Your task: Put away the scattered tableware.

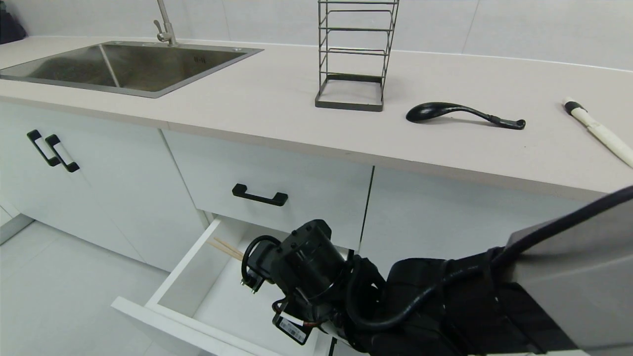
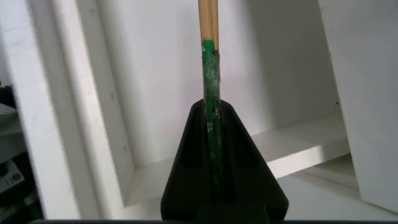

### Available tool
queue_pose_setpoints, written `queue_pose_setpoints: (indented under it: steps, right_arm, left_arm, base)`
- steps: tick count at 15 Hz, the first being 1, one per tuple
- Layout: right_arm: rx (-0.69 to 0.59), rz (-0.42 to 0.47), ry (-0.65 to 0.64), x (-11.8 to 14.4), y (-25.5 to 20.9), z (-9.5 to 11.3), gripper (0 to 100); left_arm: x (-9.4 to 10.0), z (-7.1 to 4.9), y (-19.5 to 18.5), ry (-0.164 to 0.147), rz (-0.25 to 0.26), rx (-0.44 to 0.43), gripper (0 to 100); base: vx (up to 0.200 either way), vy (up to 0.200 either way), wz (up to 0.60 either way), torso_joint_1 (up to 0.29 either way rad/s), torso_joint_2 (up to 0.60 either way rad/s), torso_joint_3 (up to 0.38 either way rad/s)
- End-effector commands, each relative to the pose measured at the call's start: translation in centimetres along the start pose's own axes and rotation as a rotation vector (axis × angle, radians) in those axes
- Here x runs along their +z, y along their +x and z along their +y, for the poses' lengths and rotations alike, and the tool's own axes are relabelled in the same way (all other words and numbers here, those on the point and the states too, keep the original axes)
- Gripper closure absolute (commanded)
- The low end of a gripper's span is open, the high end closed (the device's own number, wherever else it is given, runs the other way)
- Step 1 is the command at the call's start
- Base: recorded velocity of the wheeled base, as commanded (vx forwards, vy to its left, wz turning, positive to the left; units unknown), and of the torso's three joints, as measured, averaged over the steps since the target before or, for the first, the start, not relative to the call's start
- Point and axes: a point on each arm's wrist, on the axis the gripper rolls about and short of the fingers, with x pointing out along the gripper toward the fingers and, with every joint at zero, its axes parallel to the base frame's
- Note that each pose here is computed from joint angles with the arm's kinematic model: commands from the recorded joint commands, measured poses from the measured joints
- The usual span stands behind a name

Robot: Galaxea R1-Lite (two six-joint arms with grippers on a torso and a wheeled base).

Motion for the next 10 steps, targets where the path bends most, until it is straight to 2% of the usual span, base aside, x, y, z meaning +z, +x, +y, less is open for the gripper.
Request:
queue_pose_setpoints:
  steps: [1,4,10]
  right_arm:
    - [-0.012,0.043,0.019,-0.8,2.5,-0.5,100]
    - [-0.019,0.088,0.023,-1.9,4.1,-0.7,100]
    - [-0.025,0.084,0.048,-1.6,6.6,-0.5,100]
  left_arm:
    - [0.0,0.0,0.0,0.000,0.001,0.000,0]
    - [0.0,0.0,0.0,0.000,0.001,0.000,0]
    - [0.0,0.0,0.0,0.000,0.001,0.000,0]
  base:
    - [0.000,0.000,0.00,0.000,0.00,0.000]
    - [0.000,0.000,0.00,0.000,0.00,0.000]
    - [0.000,0.000,0.00,0.000,0.00,0.000]
